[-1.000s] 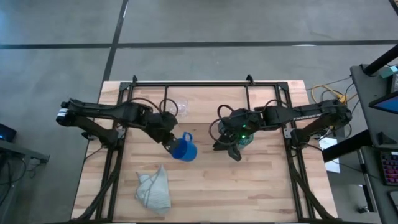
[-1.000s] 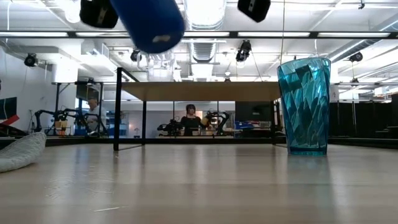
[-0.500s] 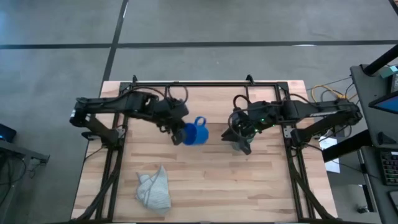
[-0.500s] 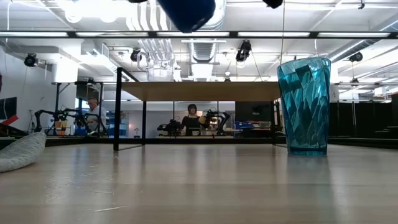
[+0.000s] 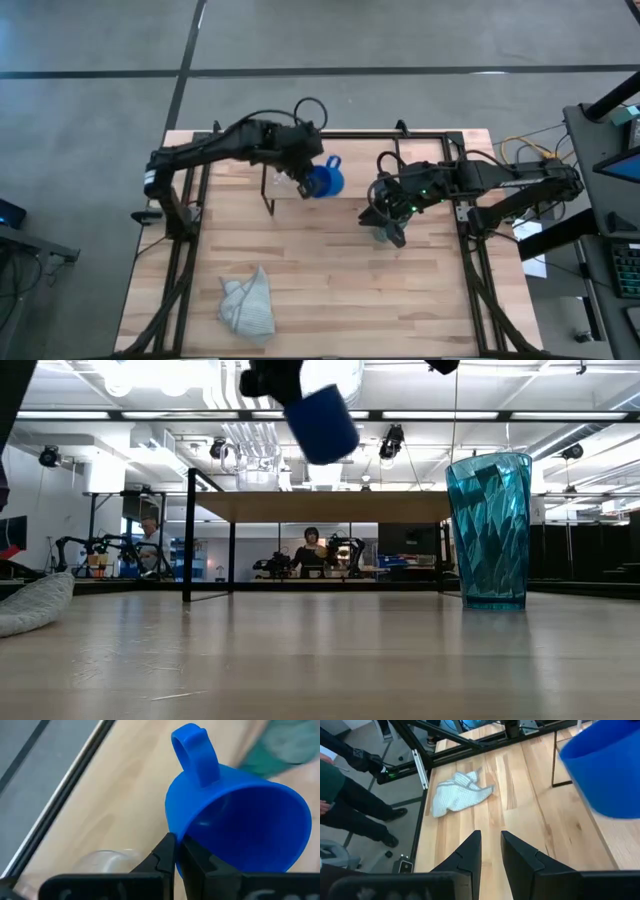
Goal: Stack small to large cups/mugs on shelf
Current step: Put the blue mug on the shelf
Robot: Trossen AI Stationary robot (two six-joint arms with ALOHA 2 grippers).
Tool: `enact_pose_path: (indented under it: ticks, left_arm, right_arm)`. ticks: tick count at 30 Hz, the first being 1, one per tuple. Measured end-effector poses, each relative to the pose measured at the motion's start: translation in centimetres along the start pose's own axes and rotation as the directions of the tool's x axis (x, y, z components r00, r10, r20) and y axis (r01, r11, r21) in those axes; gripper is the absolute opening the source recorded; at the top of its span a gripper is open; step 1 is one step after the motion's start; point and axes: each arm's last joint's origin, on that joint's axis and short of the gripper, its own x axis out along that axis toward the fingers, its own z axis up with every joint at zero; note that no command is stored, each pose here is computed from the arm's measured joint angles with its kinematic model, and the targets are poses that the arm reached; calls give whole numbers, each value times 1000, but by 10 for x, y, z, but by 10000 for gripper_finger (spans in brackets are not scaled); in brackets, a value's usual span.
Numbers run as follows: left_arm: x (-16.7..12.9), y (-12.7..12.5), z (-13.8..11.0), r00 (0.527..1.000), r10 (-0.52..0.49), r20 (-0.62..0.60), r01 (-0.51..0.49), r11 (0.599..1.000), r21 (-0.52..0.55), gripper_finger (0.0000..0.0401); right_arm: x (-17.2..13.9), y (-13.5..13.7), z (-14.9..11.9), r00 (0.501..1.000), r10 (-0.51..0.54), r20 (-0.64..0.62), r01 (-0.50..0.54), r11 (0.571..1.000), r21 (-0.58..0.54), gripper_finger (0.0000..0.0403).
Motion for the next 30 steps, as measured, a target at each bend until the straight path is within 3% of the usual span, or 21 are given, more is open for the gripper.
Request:
enact_pose_path:
  ticks: [13, 30]
  left_arm:
    - [18, 29, 5, 998, -10, -67, 7, 999, -52, 0]
    - [40, 32, 9, 995, 7, -101, -10, 999, -37, 0]
  right_arm:
    - [0, -2, -4, 999, -16, -40, 15, 1000, -23, 68]
    - [0, -2, -4, 999, -40, -31, 38, 998, -53, 68]
